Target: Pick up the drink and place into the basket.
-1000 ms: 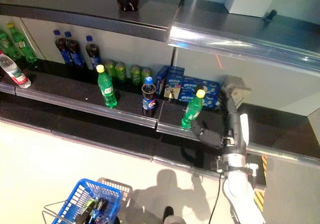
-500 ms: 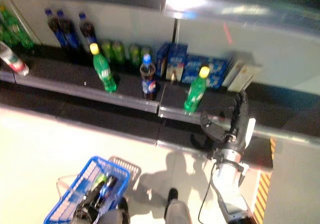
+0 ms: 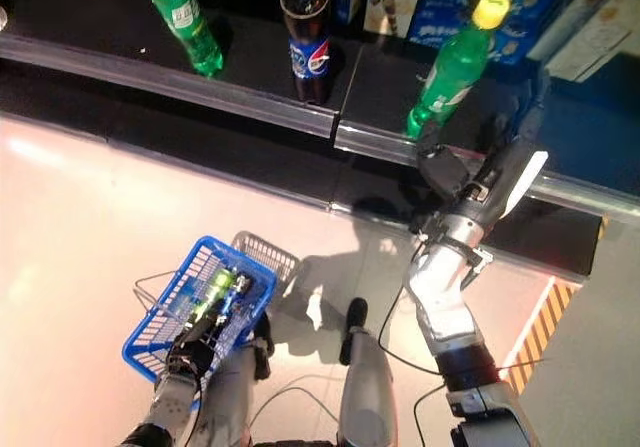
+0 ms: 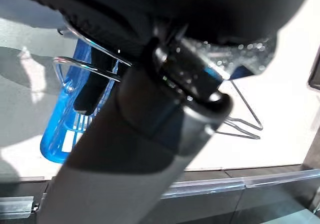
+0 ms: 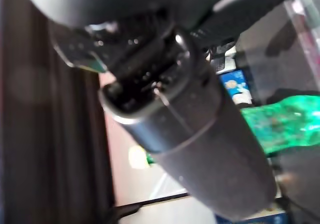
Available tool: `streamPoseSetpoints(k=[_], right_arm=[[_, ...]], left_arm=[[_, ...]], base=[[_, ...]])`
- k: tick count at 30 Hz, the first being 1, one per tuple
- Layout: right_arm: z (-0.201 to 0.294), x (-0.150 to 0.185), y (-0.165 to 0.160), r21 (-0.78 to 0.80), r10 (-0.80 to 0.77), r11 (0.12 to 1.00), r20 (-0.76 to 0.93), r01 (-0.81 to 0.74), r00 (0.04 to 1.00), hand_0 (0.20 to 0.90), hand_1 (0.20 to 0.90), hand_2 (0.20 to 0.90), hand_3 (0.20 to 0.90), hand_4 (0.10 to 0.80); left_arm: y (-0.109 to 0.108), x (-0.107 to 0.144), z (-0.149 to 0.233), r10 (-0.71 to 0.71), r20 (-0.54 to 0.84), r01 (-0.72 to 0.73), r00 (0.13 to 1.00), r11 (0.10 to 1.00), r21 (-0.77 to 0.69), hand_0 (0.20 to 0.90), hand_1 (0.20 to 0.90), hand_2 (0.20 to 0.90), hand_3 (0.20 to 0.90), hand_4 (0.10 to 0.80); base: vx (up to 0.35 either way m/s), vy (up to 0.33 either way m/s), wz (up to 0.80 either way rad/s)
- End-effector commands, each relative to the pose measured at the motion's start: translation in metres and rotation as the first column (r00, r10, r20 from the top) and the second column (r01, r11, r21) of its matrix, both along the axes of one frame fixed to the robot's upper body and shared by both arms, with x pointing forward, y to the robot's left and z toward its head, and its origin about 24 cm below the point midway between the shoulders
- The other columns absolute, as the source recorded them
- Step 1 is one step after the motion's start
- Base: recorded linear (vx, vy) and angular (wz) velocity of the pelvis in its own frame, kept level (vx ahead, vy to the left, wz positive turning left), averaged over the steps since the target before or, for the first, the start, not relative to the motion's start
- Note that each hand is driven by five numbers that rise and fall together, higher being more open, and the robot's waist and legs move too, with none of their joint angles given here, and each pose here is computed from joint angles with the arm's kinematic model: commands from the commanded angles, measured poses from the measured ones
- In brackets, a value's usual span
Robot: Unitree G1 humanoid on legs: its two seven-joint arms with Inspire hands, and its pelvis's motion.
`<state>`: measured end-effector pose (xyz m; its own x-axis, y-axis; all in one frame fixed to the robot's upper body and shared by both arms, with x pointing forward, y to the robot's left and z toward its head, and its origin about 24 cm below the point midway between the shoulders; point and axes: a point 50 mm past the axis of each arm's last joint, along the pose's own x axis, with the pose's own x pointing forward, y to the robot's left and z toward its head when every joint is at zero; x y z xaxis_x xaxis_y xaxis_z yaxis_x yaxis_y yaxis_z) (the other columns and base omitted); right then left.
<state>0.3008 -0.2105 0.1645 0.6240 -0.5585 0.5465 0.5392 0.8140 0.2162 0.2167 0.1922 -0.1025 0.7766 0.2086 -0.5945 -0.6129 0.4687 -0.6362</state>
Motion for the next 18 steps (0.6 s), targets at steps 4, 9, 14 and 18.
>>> streamPoseSetpoints(k=[4,9,14,18], right_arm=[[0.065,0.002,-0.006,0.05,-0.012,0.999,0.253,-0.001,0.967,0.9,0.9,0.9,0.9,0.8],[0.073,0.013,-0.006,0.078,0.021,0.996,0.23,-0.04,0.973,0.9,0.9,0.9,0.9,0.8],[0.076,0.017,-0.001,0.078,0.043,0.995,0.223,-0.062,0.974,0.9,0.9,0.9,0.9,0.8],[0.076,0.019,0.003,0.078,0.046,0.995,0.21,-0.064,0.977,0.9,0.9,0.9,0.9,0.8]], left_arm=[[0.02,0.0,0.017,0.033,0.154,-0.044,0.988,0.997,0.069,0.3,0.3,0.3,0.2,0.1],[0.017,0.003,0.018,0.015,0.157,-0.026,0.988,0.997,0.067,0.3,0.3,0.3,0.2,0.1],[0.016,0.003,0.017,0.011,0.152,-0.022,0.988,0.997,0.067,0.3,0.3,0.3,0.2,0.1],[0.017,0.002,0.016,0.02,0.151,-0.031,0.988,0.997,0.068,0.3,0.3,0.3,0.2,0.1]], base=[[-0.013,0.003,0.03],[0.0,0.0,0.0],[0.0,0.0,0.0],[0.009,0.005,0.0]])
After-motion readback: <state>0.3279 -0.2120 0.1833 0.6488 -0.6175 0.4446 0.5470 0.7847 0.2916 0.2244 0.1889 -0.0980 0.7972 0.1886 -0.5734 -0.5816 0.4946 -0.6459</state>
